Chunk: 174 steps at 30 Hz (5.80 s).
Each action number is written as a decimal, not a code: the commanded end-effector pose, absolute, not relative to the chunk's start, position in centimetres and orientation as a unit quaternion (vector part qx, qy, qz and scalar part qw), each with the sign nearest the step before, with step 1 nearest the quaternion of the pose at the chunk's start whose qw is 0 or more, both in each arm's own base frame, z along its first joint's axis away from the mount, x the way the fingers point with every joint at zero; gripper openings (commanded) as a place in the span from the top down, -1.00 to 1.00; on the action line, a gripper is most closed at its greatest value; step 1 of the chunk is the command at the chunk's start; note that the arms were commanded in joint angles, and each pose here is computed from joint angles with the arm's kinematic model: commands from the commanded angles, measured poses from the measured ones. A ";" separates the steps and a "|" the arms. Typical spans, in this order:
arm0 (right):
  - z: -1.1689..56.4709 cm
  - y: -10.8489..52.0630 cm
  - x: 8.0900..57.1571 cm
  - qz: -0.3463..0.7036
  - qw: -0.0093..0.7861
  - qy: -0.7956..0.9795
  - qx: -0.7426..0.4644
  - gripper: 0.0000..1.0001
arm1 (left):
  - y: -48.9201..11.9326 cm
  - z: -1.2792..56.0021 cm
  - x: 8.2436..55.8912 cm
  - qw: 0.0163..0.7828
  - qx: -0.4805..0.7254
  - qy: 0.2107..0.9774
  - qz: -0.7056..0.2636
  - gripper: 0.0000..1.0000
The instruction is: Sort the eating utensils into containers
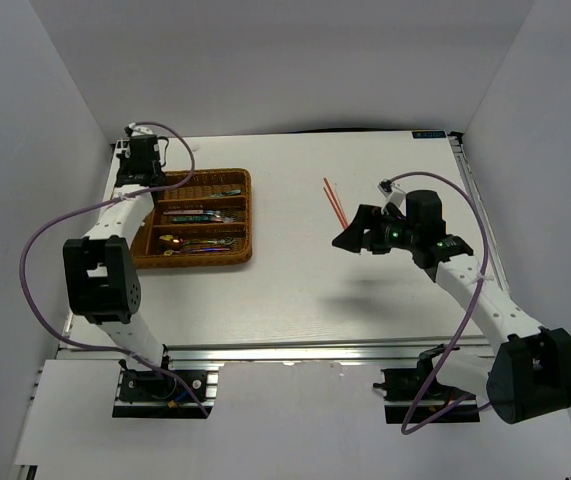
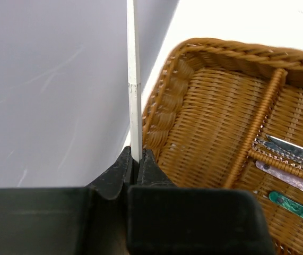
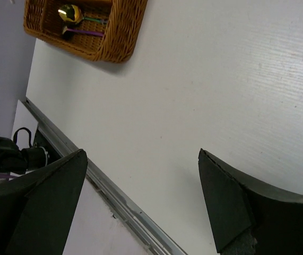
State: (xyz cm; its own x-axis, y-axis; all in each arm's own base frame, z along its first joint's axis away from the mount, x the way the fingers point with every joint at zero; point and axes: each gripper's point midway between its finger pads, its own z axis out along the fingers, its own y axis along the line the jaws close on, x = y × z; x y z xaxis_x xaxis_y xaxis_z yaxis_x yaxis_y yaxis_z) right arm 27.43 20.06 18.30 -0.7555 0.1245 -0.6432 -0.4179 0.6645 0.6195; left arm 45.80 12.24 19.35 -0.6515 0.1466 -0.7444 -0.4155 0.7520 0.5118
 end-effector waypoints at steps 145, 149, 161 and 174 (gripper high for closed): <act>19.4 20.3 27.6 0.292 0.378 0.869 -0.133 -0.79 | 12.3 15.5 46.1 0.440 -0.102 0.813 0.368 1.00; 19.6 20.9 26.9 0.312 0.375 0.861 -0.144 -0.79 | 15.1 11.9 45.0 0.408 -0.120 0.829 0.363 1.00; 19.5 21.2 27.1 0.319 0.373 0.859 -0.144 -0.79 | 14.6 9.4 45.2 0.406 -0.120 0.846 0.325 0.38; 16.8 20.5 30.7 0.249 0.360 0.891 -0.124 -0.79 | 14.6 17.6 43.8 0.463 -0.209 0.806 0.303 -0.53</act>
State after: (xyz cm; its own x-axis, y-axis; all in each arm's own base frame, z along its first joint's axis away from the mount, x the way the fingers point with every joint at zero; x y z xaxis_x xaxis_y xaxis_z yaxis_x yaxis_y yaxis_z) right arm 28.25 20.92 16.73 -0.7391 -0.0345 -0.6727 -0.4187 0.8059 0.4186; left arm 44.22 14.32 10.42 -0.6321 0.0118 -0.7748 -0.4999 0.7578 0.4194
